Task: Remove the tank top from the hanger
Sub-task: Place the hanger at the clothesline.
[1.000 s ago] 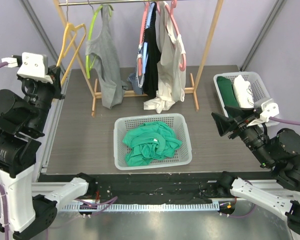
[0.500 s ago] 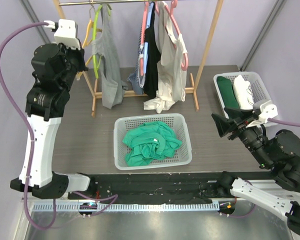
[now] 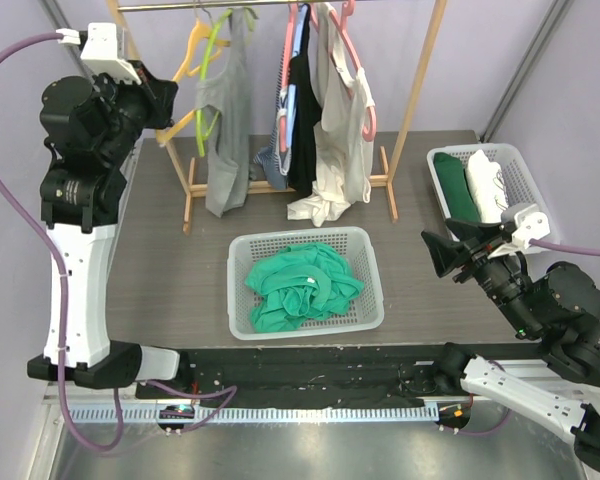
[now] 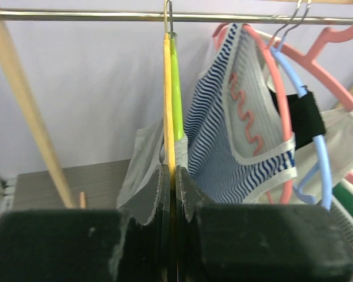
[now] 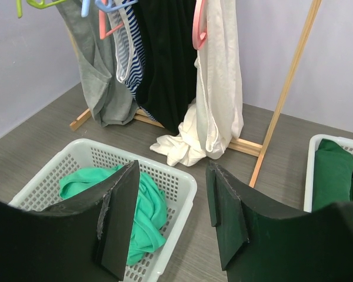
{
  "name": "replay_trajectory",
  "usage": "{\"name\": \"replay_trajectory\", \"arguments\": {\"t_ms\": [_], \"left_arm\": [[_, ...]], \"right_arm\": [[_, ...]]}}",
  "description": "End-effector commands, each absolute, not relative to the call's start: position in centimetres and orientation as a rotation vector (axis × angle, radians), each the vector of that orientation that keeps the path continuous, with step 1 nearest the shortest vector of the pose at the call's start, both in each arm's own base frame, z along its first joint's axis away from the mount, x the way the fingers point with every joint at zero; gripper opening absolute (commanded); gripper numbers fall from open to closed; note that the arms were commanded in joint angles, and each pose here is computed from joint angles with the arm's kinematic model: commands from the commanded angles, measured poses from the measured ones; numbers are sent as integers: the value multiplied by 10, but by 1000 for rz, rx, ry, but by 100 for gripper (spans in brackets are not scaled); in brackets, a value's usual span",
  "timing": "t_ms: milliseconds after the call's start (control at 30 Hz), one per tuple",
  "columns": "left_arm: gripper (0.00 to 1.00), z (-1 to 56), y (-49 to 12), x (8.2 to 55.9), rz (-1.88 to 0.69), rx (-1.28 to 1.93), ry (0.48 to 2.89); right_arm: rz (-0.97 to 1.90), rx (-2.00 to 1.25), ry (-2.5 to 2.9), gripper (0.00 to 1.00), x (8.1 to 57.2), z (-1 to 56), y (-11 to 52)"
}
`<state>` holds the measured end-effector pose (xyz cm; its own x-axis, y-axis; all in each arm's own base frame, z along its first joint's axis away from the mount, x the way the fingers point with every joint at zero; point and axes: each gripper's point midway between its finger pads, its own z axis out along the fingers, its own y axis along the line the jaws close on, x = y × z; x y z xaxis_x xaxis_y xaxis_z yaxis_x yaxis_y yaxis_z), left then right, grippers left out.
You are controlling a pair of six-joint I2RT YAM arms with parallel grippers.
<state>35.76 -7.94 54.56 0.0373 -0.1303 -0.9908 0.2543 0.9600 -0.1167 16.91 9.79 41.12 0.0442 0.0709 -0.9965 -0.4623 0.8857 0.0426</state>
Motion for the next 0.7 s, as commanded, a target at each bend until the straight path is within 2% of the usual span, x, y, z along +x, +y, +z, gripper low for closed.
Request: {"name": "replay_trajectory", "arguments": {"t_ms": [0,333,667], "left_arm": [[0,596,-91,350,-444,111,1346],[0,608,-81,344,-523,146,1308],[0,597,-31,359,-567,24,1327]], "right_arm": [[436,-293,1451,56,169,418,96],[444,-272,1461,54,169,416,95],[447,-257,1455,54,167,420,91]]}}
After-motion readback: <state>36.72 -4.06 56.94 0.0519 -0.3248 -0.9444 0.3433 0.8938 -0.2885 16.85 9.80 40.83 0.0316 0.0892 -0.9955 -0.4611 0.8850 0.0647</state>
